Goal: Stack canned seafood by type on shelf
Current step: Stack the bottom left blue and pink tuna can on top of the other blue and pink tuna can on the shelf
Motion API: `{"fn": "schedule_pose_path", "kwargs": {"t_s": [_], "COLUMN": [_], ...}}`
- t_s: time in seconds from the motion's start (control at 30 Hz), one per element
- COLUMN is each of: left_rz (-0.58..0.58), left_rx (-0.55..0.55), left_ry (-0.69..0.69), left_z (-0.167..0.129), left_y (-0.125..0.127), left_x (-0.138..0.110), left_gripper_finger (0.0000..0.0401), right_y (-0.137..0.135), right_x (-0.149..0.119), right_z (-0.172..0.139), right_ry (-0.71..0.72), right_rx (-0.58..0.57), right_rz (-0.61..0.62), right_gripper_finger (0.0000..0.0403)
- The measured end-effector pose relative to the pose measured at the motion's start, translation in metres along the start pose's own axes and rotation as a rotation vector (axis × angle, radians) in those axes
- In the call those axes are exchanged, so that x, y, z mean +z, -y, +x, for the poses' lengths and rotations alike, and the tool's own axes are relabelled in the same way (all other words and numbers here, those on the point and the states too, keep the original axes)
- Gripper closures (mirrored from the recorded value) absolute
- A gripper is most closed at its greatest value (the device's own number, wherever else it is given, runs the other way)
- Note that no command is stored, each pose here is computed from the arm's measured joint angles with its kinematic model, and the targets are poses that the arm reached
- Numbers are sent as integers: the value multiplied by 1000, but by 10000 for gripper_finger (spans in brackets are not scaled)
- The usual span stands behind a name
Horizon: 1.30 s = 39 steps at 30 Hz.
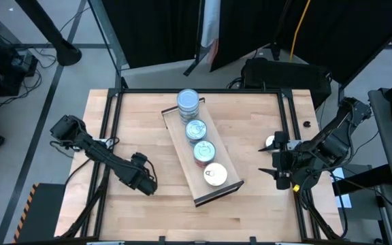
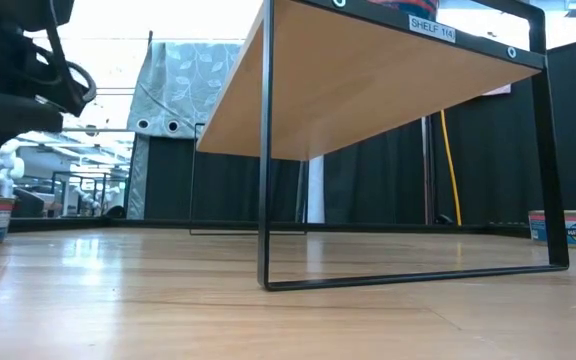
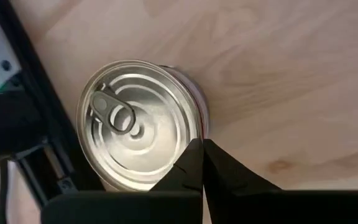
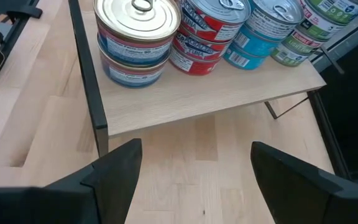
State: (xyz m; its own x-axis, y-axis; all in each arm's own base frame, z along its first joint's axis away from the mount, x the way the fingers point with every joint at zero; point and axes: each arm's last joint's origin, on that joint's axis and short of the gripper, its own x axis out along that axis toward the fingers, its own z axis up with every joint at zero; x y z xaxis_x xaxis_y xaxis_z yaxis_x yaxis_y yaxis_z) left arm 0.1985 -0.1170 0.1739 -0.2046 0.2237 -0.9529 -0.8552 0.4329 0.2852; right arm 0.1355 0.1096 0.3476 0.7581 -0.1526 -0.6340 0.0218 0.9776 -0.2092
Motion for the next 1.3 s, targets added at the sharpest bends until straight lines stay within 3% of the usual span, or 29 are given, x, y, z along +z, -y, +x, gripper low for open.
{"fn": "schedule_pose_path", "kwargs": {"t_s": [0.2, 0.3, 0.47, 0.7, 1.0, 1.3], "left_rz": [-1, 3, -21, -23, -29, -56], "left_rx": [-96, -51, 72, 8, -52, 105], "left_ry": [67, 117, 64, 39, 37, 59], "left_z": [-21, -29, -17, 2, 2, -5], "left_y": [11, 6, -6, -2, 5, -11], "left_x": [1, 2, 0, -3, -5, -9], "left_gripper_finger": [401, 401, 401, 401, 401, 401], "right_y": [0, 0, 0, 0, 0, 0], "right_x": [0, 0, 0, 0, 0, 0], "right_z": [0, 0, 0, 0, 0, 0], "right_ry": [2, 3, 3, 3, 3, 3], "right_rx": [-3, -4, -5, -4, -4, -4], "right_rz": [0, 0, -1, -3, -3, -3], "right_gripper_finger": [110, 110, 110, 110, 110, 110]}}
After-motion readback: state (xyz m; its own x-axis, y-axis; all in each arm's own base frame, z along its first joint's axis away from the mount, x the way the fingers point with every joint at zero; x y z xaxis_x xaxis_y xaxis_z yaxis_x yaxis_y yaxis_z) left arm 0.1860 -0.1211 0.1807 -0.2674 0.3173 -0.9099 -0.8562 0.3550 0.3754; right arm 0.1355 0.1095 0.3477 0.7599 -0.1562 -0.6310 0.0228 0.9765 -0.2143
